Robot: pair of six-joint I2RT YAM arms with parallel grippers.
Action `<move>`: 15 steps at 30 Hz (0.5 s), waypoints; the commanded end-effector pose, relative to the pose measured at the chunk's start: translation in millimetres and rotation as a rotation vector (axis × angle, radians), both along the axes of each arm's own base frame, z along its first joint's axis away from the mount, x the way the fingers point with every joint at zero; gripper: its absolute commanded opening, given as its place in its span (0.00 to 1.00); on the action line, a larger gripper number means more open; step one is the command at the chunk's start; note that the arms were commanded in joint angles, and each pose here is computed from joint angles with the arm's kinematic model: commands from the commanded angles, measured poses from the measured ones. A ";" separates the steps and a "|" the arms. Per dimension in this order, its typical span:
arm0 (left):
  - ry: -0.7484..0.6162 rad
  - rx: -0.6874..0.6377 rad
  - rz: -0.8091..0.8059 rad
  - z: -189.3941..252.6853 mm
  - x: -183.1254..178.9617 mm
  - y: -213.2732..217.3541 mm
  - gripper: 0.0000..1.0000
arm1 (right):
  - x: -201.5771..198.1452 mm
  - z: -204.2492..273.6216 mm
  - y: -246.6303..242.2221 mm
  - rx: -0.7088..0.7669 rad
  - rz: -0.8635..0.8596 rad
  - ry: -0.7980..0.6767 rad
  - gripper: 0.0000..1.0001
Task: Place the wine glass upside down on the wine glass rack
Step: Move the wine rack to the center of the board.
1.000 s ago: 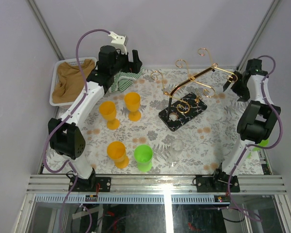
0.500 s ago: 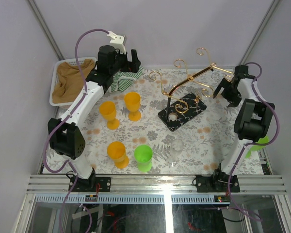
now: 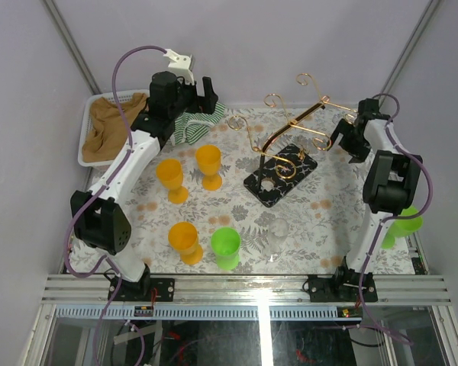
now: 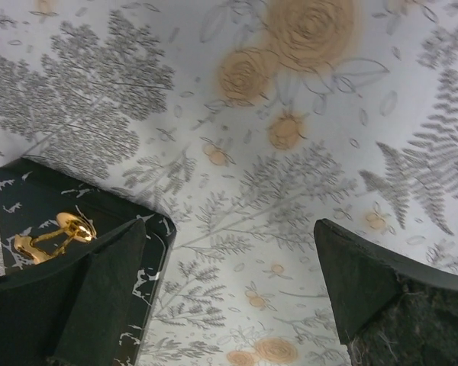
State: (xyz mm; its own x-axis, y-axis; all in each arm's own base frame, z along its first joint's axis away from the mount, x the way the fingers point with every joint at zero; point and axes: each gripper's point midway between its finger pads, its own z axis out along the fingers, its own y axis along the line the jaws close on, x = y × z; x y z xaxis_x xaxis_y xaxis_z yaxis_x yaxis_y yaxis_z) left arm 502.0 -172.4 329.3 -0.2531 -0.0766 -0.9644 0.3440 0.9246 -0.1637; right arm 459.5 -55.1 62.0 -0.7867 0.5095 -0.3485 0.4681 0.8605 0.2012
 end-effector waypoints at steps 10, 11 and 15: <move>-0.064 0.002 0.035 19.9 -3.4 10.5 1.00 | 64.9 12.3 93.8 0.042 0.227 -0.079 0.99; -0.063 0.002 0.036 19.2 -4.1 11.0 1.00 | 69.5 14.1 99.4 0.041 0.241 -0.086 0.99; -0.063 0.000 0.041 19.1 -7.3 12.8 1.00 | 82.0 16.6 122.4 0.056 0.291 -0.102 0.99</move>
